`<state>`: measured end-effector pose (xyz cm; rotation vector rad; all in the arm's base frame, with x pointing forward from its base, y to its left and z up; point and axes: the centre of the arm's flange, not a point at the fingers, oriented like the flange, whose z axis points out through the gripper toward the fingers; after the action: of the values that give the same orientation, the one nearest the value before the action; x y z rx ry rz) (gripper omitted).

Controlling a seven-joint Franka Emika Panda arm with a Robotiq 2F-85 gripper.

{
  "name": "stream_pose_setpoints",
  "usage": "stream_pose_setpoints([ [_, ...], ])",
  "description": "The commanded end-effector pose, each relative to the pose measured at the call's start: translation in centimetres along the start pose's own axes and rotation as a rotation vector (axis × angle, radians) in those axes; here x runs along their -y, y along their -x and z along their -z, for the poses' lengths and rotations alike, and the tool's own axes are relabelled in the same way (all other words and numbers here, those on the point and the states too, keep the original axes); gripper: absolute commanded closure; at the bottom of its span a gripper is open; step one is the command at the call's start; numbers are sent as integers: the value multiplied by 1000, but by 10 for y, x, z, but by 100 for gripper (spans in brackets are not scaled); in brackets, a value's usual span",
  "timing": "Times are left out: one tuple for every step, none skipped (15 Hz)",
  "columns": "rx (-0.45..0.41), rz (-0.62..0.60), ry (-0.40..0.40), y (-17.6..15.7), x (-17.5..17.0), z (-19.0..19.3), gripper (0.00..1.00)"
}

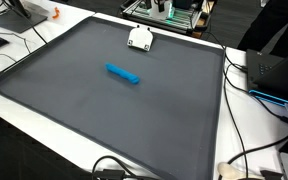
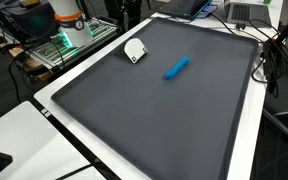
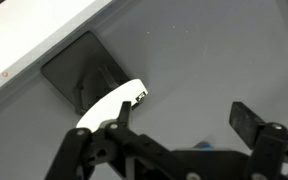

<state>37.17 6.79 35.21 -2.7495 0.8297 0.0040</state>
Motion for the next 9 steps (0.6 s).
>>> stream_pose_setpoints([
  [93, -172, -39, 4, -25, -20, 0],
  [114, -216, -52, 3, -30, -22, 0],
  [132, -263, -63, 2, -34, -25, 0],
  [139, -310, -69, 0, -38, -29, 0],
  [147, -344, -81, -2, -42, -33, 0],
  [148, -382, -85, -3, -46, -37, 0],
  [152, -413, -91, -5, -49, -41, 0],
  [153, -440, -92, -7, -52, -44, 0],
  [152, -464, -87, -8, -56, -48, 0],
])
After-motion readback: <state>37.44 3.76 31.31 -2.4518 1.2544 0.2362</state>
